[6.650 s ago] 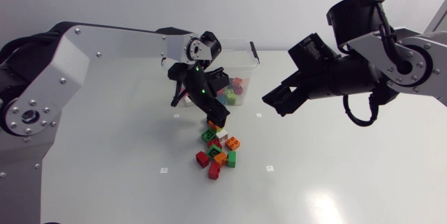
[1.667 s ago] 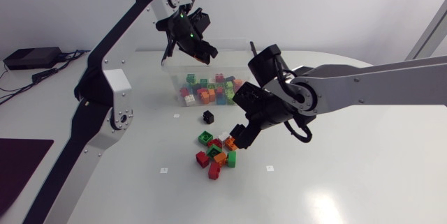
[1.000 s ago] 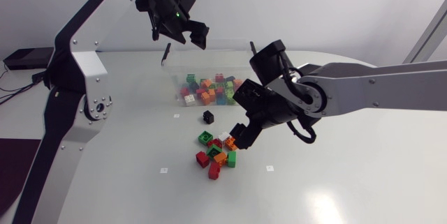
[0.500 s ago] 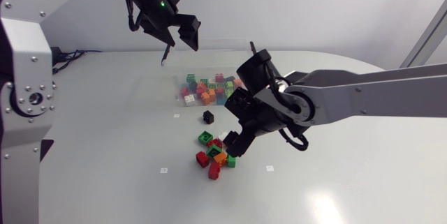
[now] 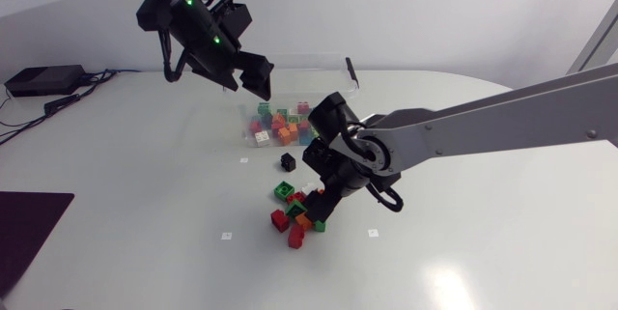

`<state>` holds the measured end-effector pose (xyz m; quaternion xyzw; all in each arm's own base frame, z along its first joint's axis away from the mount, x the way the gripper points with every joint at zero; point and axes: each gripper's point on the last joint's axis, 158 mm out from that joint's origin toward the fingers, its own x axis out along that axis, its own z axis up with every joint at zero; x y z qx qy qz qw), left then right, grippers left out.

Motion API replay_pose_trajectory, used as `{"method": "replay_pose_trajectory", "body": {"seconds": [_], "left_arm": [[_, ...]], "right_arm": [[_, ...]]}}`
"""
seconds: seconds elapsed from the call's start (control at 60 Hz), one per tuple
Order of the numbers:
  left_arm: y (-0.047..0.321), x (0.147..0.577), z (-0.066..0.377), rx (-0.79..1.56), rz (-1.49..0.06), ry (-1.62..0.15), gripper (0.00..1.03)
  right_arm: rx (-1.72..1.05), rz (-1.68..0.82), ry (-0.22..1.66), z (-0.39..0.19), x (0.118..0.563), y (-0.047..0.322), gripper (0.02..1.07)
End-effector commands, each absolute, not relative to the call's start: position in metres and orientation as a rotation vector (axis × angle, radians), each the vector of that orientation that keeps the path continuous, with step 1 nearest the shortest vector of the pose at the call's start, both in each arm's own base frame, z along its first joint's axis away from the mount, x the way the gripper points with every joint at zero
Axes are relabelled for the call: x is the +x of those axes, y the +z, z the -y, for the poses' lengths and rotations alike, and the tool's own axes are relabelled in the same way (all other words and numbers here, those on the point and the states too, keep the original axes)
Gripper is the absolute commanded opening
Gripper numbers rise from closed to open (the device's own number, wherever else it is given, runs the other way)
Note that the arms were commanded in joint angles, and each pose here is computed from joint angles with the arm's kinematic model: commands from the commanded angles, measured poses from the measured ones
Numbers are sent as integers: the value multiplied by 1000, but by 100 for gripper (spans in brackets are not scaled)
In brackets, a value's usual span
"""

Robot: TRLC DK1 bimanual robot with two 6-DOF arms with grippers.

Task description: Place the duplo bricks in the container

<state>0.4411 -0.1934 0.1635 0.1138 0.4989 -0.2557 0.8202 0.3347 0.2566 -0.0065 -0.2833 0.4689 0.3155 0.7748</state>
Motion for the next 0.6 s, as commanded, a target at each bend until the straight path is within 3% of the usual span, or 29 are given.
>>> {"method": "replay_pose_trajectory", "body": {"seconds": [0.0, 0.267, 0.5, 0.583], "left_arm": [[163, 431, 189, 256, -1043, -545, 99], [136, 405, 190, 355, -1033, -597, 99], [119, 380, 200, 440, -1021, -680, 99], [109, 369, 207, 472, -1029, -716, 99]], "right_arm": [[-603, -1046, 655, -254, 341, -13, 92], [-603, -1086, 639, -251, 346, -27, 91], [-611, -1116, 639, -249, 343, -38, 73], [-614, -1130, 637, -247, 341, -42, 58]]}}
